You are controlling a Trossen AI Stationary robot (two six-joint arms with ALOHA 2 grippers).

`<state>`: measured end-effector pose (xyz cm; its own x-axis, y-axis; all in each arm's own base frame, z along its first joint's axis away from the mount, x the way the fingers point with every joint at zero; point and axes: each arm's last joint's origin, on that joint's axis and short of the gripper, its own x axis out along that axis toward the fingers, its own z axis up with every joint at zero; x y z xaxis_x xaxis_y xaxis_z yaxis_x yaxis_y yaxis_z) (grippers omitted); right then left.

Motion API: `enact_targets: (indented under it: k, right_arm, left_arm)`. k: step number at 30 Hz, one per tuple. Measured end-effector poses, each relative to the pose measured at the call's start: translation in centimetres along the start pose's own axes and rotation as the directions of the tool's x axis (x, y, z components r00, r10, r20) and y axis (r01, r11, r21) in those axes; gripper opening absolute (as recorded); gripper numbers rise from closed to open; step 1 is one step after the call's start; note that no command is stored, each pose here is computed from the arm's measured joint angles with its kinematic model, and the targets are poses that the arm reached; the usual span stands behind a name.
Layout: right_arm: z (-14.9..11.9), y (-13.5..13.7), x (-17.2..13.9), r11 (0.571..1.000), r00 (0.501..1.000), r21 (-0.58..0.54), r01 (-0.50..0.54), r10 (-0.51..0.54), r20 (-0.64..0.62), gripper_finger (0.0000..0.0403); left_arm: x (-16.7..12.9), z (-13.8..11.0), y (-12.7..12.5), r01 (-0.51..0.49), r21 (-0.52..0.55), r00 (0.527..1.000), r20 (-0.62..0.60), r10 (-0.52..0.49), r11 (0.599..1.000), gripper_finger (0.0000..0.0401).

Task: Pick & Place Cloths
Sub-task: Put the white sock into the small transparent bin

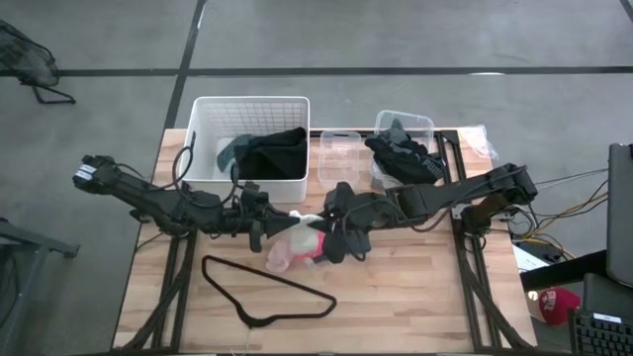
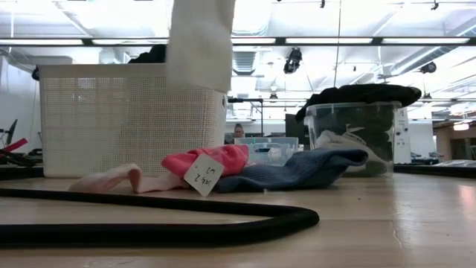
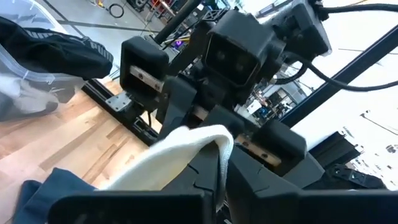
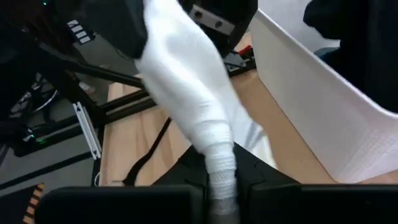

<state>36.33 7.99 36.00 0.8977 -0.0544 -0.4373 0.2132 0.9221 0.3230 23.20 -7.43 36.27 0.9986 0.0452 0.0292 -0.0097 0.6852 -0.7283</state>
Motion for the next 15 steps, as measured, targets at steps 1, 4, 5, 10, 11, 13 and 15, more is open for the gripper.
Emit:
enact_targets:
  k: [1, 4, 5, 10, 11, 13, 15]
  right_arm:
    - [0.3, -0.1, -0.3, 1.0, 1.0, 0.001, 0.002, -0.002, -0.002, 0.0019]
    - [1.0, -0.5, -1.0, 1.0, 0.999, -0.001, 0.029, -0.029, -0.023, 0.0013]
    - [1.3, -0.7, -1.2, 0.999, 0.999, -0.003, 0.042, -0.042, -0.031, 0.0013]
    - [2.5, -2.1, -2.5, 0.989, 0.987, -0.016, 0.148, -0.149, -0.052, 0.0012]
    - [2.8, -2.3, -2.8, 0.986, 0.985, -0.016, 0.163, -0.164, -0.046, 0.0011]
    - [3.4, -2.9, -3.2, 0.981, 0.98, -0.016, 0.195, -0.195, -0.038, 0.0011]
    - [4.1, -3.6, -3.6, 0.975, 0.975, -0.021, 0.221, -0.221, -0.037, 0.0012]
  left_arm:
    - [0.0, 0.0, 0.0, 0.0, 0.002, 1.0, 0.0, 0.0, 1.0, 0.0022]
    - [0.0, 0.0, 0.0, -0.007, 0.004, 1.0, 0.006, 0.007, 1.0, 0.0033]
    - [0.0, 0.0, 0.0, -0.009, 0.007, 1.0, 0.009, 0.009, 1.0, 0.0039]
    - [0.0, 0.0, 0.1, -0.026, -0.025, 0.999, 0.026, 0.027, 0.999, 0.0089]
    - [0.0, 0.1, 0.1, -0.032, -0.043, 0.999, 0.033, 0.034, 0.999, 0.0101]
    - [0.0, 0.1, 0.2, -0.036, -0.055, 0.999, 0.037, 0.038, 0.998, 0.0124]
    - [0.0, 0.1, 0.2, -0.047, -0.048, 0.998, 0.049, 0.049, 0.998, 0.0142]
